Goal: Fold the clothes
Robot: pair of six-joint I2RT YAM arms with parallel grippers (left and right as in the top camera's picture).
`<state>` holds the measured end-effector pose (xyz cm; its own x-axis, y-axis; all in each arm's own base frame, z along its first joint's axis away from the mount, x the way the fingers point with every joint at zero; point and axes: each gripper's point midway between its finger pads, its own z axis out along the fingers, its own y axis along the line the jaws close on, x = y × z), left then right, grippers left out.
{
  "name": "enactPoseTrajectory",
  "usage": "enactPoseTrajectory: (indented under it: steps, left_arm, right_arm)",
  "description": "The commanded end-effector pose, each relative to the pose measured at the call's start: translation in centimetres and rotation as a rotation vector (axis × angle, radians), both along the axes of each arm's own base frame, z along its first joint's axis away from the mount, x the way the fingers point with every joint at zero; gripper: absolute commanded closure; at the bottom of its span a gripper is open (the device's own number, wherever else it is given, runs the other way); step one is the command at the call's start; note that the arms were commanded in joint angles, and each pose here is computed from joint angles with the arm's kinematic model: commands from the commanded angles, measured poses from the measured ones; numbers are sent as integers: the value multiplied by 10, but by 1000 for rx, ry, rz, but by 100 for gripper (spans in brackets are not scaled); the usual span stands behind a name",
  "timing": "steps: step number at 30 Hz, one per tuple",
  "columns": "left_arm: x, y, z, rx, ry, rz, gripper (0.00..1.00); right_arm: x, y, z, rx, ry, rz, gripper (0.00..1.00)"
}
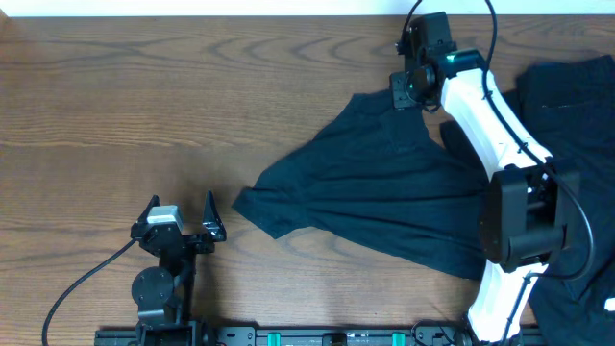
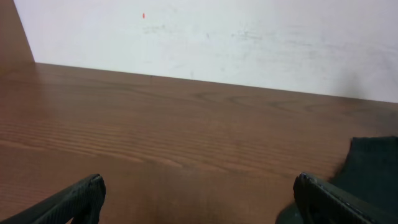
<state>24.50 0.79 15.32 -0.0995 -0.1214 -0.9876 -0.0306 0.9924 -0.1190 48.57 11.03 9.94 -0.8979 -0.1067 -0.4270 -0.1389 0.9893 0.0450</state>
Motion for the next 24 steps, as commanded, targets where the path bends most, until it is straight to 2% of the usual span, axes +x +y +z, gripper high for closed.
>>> enactPoseTrajectory:
  steps: [1,6,12,20,24]
  left_arm:
    - [-1,-3,-14,5,43,-17,2]
    - [-1,-3,-14,5,43,-17,2]
    - [-1,-3,-14,5,43,-17,2]
    - [-1,-3,-14,5,43,-17,2]
    - [-1,-3,-14,5,43,-17,2]
  right_arm:
    - [-2,10,-12,-8,15,18,59]
    - [-7,7,-45,-32,85,-83,58]
    - [-14,25,-93,-33,168,-52,55]
    - [-16,25,-113,-93,182,-50,53]
    - [-16,25,-112,-95,180,-50,65]
